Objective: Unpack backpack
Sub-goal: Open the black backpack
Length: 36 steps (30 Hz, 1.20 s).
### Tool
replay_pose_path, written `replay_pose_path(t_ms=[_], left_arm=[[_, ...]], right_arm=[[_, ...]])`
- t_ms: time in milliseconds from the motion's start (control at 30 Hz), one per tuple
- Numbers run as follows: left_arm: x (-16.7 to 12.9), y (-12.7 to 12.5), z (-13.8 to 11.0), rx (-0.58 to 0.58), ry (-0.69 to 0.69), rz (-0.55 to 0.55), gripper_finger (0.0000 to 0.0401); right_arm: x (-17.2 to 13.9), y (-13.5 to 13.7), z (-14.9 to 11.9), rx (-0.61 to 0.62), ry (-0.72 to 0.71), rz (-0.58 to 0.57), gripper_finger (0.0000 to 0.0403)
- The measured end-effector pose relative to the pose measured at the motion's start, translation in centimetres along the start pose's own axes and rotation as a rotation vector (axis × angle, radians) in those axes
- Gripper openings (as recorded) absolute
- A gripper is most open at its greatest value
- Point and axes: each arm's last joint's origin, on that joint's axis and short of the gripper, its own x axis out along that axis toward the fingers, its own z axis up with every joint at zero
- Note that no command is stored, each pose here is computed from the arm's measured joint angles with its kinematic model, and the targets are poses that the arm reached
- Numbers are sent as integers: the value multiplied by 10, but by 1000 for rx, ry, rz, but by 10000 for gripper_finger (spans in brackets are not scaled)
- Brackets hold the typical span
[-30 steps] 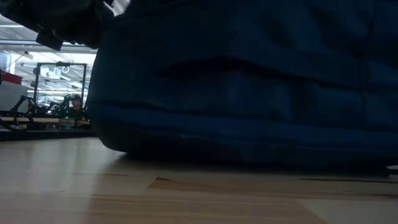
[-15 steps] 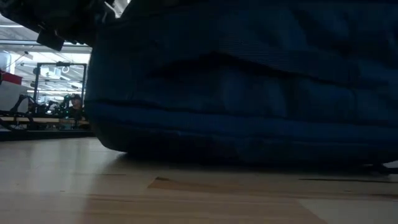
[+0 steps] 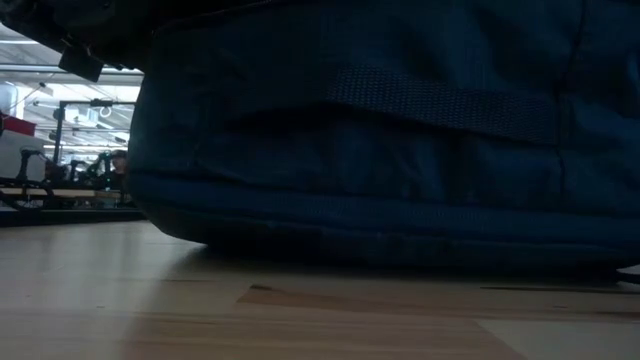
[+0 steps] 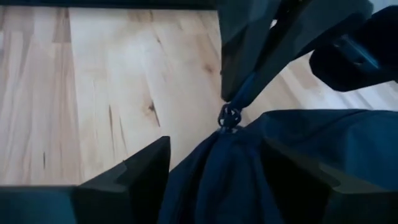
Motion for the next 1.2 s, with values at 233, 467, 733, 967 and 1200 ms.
replay_pose_path(t_ms=[233, 467, 733, 967, 1200], left_arm=[[0, 0, 0, -11, 0, -1, 0], [0, 0, 1, -27, -7, -2, 0], [-3, 6, 0, -24, -4, 17, 0], [-10, 19, -7, -49, 65, 61, 0], [-15, 26, -11, -63, 94, 102, 0]], right_arm=[[0, 2, -1, -19, 23, 40, 102], [1, 2, -3, -31, 43, 54, 9], [-3, 6, -6, -38, 36, 51, 2], [-15, 15, -11, -31, 21, 50, 0], [-41, 24, -17, -18, 30, 48, 0]])
